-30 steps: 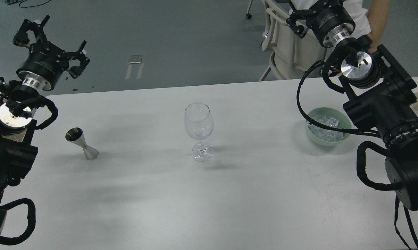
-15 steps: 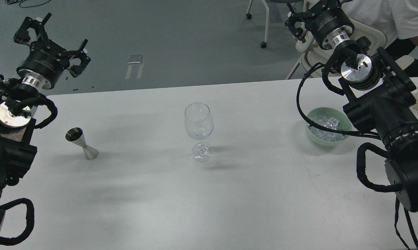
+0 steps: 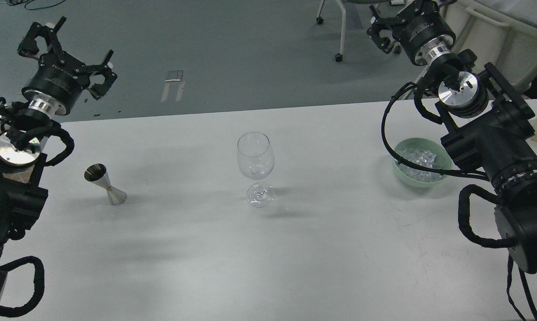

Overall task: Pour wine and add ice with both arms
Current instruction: 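Move the left gripper down toward the silver jigger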

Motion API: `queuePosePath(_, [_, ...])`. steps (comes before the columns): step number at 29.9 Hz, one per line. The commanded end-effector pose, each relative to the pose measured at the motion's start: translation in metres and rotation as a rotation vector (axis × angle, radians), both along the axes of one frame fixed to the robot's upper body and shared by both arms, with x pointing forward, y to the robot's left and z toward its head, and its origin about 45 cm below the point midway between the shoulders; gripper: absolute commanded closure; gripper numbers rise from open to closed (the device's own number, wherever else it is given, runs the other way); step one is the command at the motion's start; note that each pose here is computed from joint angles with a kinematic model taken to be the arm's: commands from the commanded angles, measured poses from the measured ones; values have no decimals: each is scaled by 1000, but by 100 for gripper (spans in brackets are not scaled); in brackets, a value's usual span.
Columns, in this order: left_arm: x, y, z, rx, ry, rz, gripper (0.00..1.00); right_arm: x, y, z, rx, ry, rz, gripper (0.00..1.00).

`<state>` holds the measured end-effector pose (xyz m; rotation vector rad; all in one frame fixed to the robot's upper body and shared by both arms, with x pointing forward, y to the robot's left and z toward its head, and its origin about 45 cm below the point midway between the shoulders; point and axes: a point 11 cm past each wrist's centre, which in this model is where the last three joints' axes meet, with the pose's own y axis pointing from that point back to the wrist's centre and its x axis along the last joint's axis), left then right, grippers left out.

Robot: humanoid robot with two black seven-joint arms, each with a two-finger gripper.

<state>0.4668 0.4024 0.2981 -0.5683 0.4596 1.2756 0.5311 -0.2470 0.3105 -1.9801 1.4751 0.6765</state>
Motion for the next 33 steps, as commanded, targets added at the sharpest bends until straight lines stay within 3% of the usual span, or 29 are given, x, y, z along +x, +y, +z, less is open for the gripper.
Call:
queuePosePath(1, [-1,4,2,5,-1,6,2,0,0,0,1,1,0,0])
queuePosePath(9, [-2,-1,8,18,-19,-15,2,0,0,0,1,-1,-1,0])
queuePosePath(15, [-20,-23,9,88,-53,-112,2,0,-6,0,-6,0,-9,0])
queuePosePath(27, [-101,-9,29,472,-3,-202,3,-11,-15,-3,-9,-26,-12,0])
queuePosePath(33, [-136,-7,36,783,-58,-225,3,-18,-24,-2,-23,-45,-14,0])
